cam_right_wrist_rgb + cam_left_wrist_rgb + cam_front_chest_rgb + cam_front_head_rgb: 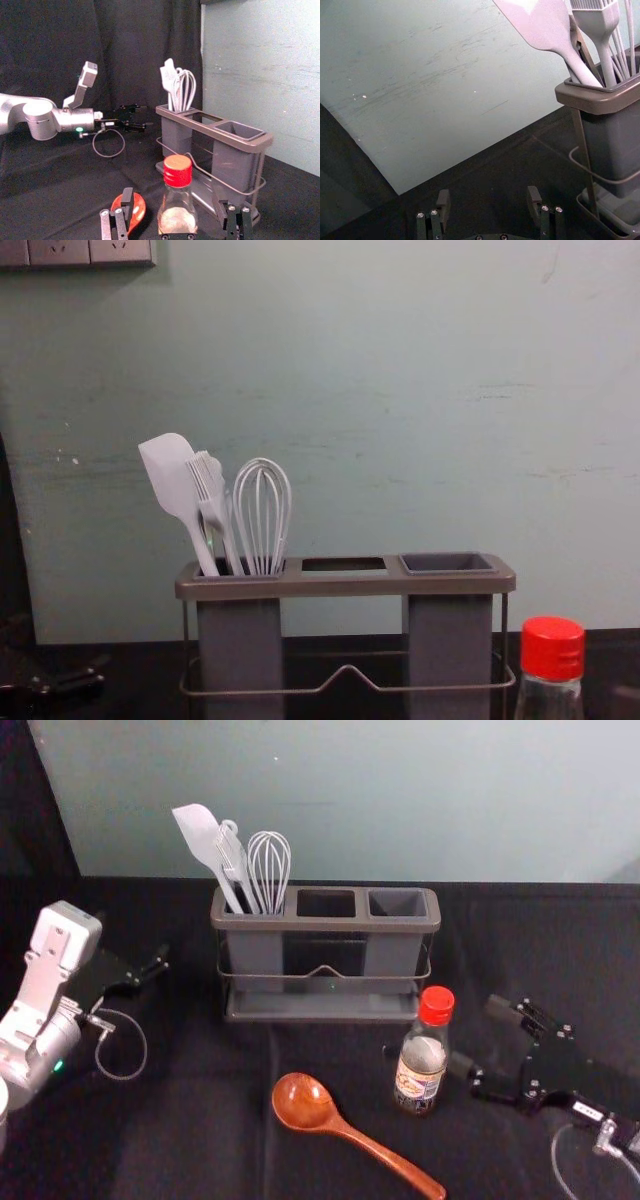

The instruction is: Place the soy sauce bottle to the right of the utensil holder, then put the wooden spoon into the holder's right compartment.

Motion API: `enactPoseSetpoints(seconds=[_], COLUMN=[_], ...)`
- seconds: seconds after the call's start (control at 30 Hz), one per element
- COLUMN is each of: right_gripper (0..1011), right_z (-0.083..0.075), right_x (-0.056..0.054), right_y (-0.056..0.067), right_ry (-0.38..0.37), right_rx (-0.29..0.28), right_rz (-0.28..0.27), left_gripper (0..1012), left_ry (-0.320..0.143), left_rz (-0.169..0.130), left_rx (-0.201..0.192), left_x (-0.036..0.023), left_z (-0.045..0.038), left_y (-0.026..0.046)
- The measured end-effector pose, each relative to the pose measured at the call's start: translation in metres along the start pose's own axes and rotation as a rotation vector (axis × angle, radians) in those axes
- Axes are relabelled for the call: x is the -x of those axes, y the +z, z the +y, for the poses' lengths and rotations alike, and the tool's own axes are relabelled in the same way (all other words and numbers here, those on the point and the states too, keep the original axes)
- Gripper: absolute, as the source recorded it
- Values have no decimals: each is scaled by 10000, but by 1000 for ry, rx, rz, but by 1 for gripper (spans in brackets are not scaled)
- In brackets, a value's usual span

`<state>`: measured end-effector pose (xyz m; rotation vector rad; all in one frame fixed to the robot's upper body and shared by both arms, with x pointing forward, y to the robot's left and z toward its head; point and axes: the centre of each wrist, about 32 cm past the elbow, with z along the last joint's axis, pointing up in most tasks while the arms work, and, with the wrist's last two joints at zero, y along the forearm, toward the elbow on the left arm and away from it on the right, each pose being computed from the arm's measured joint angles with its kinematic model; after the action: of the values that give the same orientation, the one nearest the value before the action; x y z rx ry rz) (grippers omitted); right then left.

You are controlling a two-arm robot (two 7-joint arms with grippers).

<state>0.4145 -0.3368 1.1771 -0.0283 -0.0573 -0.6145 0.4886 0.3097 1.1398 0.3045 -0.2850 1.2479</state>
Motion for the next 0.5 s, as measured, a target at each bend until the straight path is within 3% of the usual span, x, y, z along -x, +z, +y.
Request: enactPoseSetpoints(seconds=[0.5], right_gripper=[1002], right_z=[350], right_x=[-21], right_y=[24], right_ry=[1], right_rx=[28], right_rz=[-14], left_gripper=[1005], left_ry=[0], left_rz=[0], left_rx=[0], left_x=[0], left_z=[0], left_y=[0])
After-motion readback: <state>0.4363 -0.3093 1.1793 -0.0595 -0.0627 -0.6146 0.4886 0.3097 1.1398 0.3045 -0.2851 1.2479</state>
